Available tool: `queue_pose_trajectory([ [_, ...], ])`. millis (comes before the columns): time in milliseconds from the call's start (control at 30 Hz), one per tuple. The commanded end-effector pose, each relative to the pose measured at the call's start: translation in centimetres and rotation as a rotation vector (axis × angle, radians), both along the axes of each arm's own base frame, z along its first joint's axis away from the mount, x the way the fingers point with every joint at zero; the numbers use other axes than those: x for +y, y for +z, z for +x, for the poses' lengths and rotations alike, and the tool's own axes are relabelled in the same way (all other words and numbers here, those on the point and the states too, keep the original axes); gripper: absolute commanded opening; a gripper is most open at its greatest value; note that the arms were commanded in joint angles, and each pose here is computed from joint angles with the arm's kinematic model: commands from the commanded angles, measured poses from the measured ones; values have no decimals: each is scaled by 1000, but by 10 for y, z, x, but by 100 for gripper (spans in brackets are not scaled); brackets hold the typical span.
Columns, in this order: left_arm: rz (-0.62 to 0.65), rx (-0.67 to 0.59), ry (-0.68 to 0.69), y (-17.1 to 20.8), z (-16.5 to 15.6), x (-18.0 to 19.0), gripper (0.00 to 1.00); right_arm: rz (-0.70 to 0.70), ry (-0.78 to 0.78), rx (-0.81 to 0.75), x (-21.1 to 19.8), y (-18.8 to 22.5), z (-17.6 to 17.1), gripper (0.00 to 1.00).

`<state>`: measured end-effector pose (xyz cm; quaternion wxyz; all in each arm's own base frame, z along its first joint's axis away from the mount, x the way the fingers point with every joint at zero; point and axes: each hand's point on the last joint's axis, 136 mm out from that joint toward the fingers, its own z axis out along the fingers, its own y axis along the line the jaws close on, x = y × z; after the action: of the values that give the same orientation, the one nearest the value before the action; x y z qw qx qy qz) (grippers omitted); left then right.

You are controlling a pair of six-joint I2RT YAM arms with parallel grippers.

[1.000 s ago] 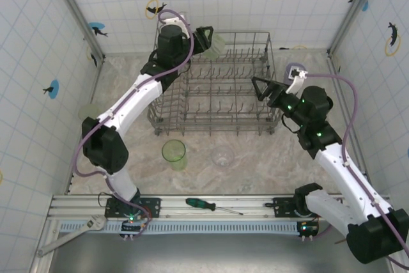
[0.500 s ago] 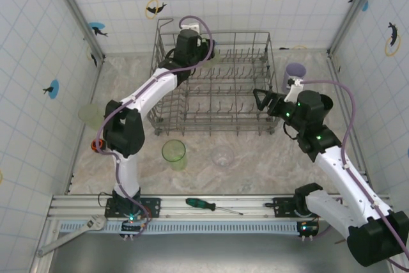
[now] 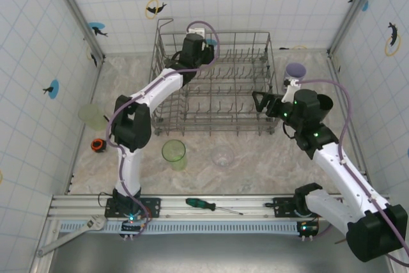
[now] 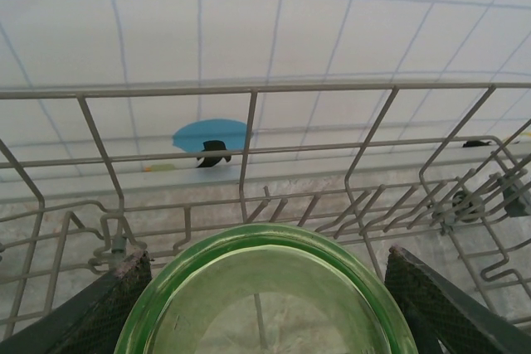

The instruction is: Load the cups into the dish rack

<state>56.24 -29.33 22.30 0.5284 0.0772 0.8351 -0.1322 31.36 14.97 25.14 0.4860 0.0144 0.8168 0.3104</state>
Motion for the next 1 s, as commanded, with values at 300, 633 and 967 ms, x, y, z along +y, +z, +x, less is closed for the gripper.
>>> queue_pose_trajectory([
  [300, 39, -8, 10, -22, 19, 4, 0, -26, 9, -12, 2, -8, 6, 100],
  [633, 83, 24, 1, -50, 20, 5, 0, -23, 6, -13, 2, -12, 7, 100],
  [967, 184, 23, 46, -81, 23, 18, 0, -26, 1, -2, 2, -16, 10, 100],
])
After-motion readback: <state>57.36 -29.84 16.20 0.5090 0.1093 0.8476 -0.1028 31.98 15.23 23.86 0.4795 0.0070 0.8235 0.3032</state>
